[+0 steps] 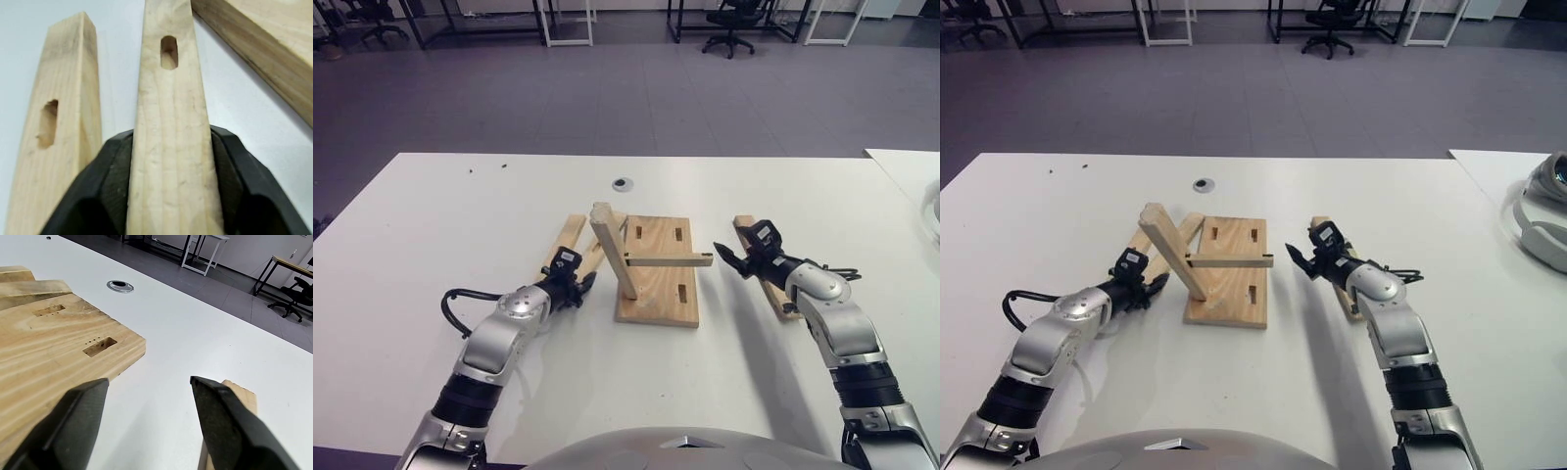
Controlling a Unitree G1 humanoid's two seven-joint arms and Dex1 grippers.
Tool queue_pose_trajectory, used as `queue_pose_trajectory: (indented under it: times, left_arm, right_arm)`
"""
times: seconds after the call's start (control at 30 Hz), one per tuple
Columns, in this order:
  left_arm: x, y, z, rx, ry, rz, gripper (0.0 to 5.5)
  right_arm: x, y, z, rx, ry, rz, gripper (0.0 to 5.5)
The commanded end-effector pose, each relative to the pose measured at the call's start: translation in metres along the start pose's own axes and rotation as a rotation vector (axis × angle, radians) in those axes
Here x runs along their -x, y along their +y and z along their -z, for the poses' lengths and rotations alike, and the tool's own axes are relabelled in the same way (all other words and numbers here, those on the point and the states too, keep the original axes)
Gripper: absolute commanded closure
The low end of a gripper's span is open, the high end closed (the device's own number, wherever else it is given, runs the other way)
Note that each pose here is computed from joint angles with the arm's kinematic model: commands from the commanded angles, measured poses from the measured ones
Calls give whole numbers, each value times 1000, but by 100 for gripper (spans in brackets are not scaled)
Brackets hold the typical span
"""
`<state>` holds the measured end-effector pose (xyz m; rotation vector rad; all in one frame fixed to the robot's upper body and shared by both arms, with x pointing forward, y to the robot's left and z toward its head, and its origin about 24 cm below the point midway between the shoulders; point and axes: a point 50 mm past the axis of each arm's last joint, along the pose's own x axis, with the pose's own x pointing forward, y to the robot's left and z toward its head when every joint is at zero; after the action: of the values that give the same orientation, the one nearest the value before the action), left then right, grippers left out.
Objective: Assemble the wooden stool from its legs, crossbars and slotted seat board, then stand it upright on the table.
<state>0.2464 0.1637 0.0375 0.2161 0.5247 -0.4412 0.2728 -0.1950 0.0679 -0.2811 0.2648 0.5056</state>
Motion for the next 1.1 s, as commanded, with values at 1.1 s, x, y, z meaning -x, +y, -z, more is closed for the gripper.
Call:
queue_pose_trajectory:
  times: [1.1]
  left_arm:
    - [3,1,-145,-340,-812,392,342]
  right_arm:
    - [-41,-7,-179,-896,-666,-488,433]
